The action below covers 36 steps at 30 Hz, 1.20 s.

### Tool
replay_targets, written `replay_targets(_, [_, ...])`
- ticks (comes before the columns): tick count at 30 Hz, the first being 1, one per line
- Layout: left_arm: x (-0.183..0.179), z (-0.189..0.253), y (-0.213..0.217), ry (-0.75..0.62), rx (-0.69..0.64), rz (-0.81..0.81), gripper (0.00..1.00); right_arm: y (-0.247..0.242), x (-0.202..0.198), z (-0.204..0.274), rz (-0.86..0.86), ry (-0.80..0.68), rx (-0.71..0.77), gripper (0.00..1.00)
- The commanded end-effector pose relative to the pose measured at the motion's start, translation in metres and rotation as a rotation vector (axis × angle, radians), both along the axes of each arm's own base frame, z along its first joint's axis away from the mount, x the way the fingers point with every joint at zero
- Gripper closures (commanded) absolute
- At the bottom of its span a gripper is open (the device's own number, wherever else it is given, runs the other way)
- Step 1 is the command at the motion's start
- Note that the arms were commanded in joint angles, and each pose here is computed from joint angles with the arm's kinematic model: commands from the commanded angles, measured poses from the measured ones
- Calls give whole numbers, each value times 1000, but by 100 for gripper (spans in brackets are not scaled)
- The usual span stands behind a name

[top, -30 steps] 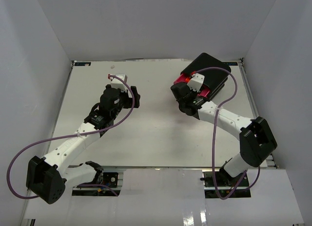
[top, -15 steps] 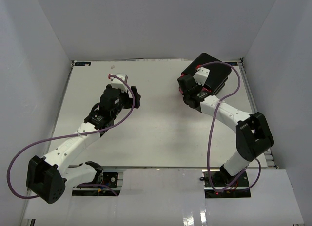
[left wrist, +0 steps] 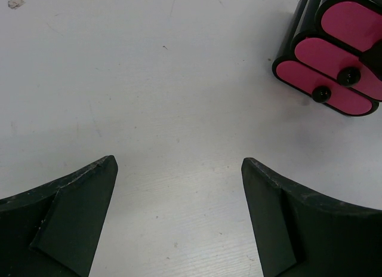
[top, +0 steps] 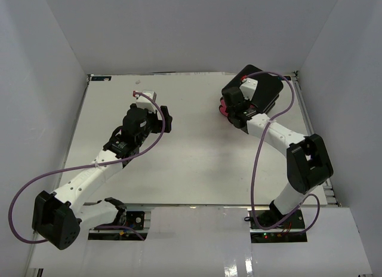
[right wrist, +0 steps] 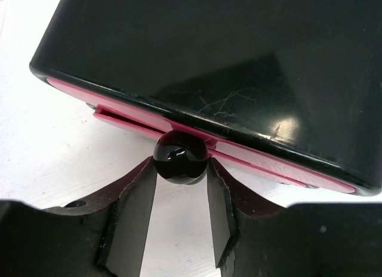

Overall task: Sort the stationery into containers
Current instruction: Close the drawer in the storage box, then reset both arms

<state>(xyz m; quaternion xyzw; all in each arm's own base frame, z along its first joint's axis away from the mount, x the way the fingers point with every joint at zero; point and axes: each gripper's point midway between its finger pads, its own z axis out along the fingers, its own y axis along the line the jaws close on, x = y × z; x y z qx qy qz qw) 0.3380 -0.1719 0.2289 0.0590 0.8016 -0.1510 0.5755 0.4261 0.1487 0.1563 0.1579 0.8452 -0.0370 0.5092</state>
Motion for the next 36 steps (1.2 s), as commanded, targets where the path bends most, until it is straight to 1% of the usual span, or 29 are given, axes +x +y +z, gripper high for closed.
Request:
replay_targets(1, [2, 18, -3, -39, -16, -11, 4, 5, 12, 29, 19, -74, 25, 54])
replay_targets(4, [1, 19, -2, -42, -13, -9, 4, 6, 2, 43, 59, -89, 48, 52])
replay_targets(8, [1, 22, 0, -50, -13, -1, 4, 0, -25, 71, 138, -128, 71, 47])
replay_targets(10, [0, 23, -1, -52, -16, -6, 4, -6, -42, 91, 188, -174, 62, 36])
replay_targets(13, [-1, 27, -1, -57, -19, -11, 4, -18, -59, 112, 229, -220, 21, 30])
replay_targets(14, [-2, 32, 0, -68, -22, -12, 4, -26, -71, 125, 238, -259, 21, 24])
replay_targets(16, [-4, 38, 4, -74, -14, -5, 4, -37, -85, 138, 254, -296, -20, 18])
replay_targets(17, [-6, 41, 6, -81, -13, 2, 3, -47, -99, 157, 249, -356, -18, 15])
replay_targets(18, [-9, 49, 11, -100, -13, 15, 2, -55, -107, 155, 247, -363, -40, 11])
replay_targets(19, [-13, 48, 15, -88, -3, 19, 2, -62, -114, 159, 258, -377, -82, 10])
replay_targets(20, [-19, 58, 20, -106, -12, 25, 2, -74, -130, 176, 241, -436, -83, 6])
replay_targets(22, [-28, 68, 25, -121, -15, 26, 2, -87, -144, 178, 241, -460, -122, 4])
replay_targets(23, [-35, 66, 29, -106, -4, 25, 2, -97, -160, 189, 247, -500, -142, 2])
replay_targets(24, [-44, 79, 36, -134, -21, 31, 2, -103, -168, 191, 245, -518, -147, 2])
replay_targets(25, [-51, 76, 42, -122, -9, 39, 2, -107, -175, 190, 247, -527, -150, 1])
replay_targets(26, [-57, 78, 47, -126, -9, 46, 2, -116, -189, 199, 236, -575, -134, 4])
replay_targets(27, [-62, 79, 52, -129, -8, 57, 2, -121, -196, 197, 232, -582, -142, 7])
replay_targets(28, [-74, 83, 62, -138, -14, 70, 2, -126, -200, 190, 230, -577, -169, 8])
replay_targets(29, [-79, 83, 68, -141, -12, 88, 2, -135, -211, 193, 211, -612, -165, 10])
replay_targets(33, [-109, 83, 90, -141, -39, 124, 2, -144, -226, 179, 239, -621, -228, 10])
replay_targets(34, [-119, 81, 97, -137, -47, 130, 2, -143, -228, 176, 256, -621, -233, 10])
replay_targets(36, [-128, 74, 102, -122, -77, 148, 2, -146, -234, 167, 257, -618, -238, 10])
